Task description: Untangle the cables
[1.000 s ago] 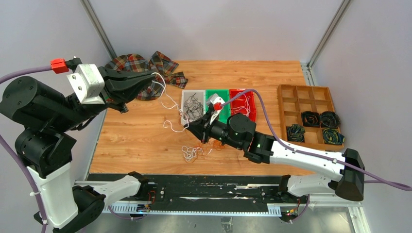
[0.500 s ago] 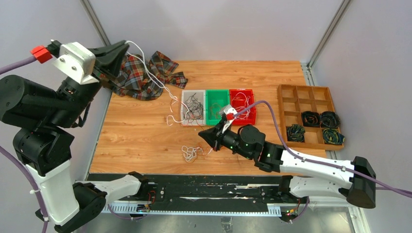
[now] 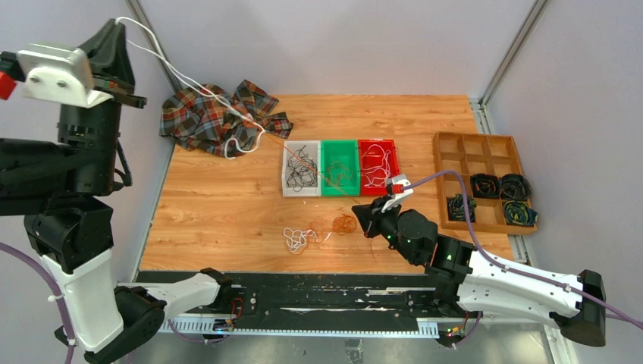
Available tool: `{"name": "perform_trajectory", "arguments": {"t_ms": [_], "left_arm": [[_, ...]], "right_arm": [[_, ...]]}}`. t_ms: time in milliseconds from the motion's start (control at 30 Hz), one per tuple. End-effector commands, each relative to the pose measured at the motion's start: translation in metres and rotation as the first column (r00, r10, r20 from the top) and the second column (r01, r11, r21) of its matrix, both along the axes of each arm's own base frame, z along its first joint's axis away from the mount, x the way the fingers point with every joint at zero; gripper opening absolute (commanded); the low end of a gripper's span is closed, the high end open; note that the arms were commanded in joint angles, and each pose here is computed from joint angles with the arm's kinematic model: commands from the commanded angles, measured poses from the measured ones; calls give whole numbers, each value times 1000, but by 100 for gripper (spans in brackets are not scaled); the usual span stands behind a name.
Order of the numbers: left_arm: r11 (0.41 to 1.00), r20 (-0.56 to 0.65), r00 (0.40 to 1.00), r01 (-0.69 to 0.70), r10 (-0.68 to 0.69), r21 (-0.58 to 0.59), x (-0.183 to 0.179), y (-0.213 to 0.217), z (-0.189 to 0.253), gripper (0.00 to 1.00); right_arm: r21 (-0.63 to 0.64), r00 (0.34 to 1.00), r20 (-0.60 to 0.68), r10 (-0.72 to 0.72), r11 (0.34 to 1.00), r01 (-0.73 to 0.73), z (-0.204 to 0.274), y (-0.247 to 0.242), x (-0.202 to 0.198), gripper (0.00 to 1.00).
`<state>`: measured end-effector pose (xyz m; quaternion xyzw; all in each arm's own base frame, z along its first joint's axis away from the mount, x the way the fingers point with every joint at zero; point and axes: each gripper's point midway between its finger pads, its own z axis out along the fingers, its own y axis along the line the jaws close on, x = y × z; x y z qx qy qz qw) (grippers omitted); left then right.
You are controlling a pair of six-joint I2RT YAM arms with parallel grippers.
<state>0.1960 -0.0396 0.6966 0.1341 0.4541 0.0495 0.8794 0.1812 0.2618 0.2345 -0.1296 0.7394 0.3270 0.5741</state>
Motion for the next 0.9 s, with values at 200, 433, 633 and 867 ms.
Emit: {"name": "perform_trajectory", "arguments": {"t_ms": [200,433,633,867], "left_arm": [[969,274,939,-159,208,-191,-66,64,66,0],[959,367,894,-187,255,-211,-96,80,83,1],[962,339,908,-184,246,-204,-84,75,67,1],[880,462,750,-372,472,-295,-135,119,95,1]], "right_arm": [[-193,931,-123,-344,928,317,-49,-74,30,1],[-237,882,-143,-449,881,410,-43,-100,41,1],[-191,877,-52,-477,867,460,5,-109,57,1],[-216,735,-117,-668,740,637,1,-177,62,1]]}}
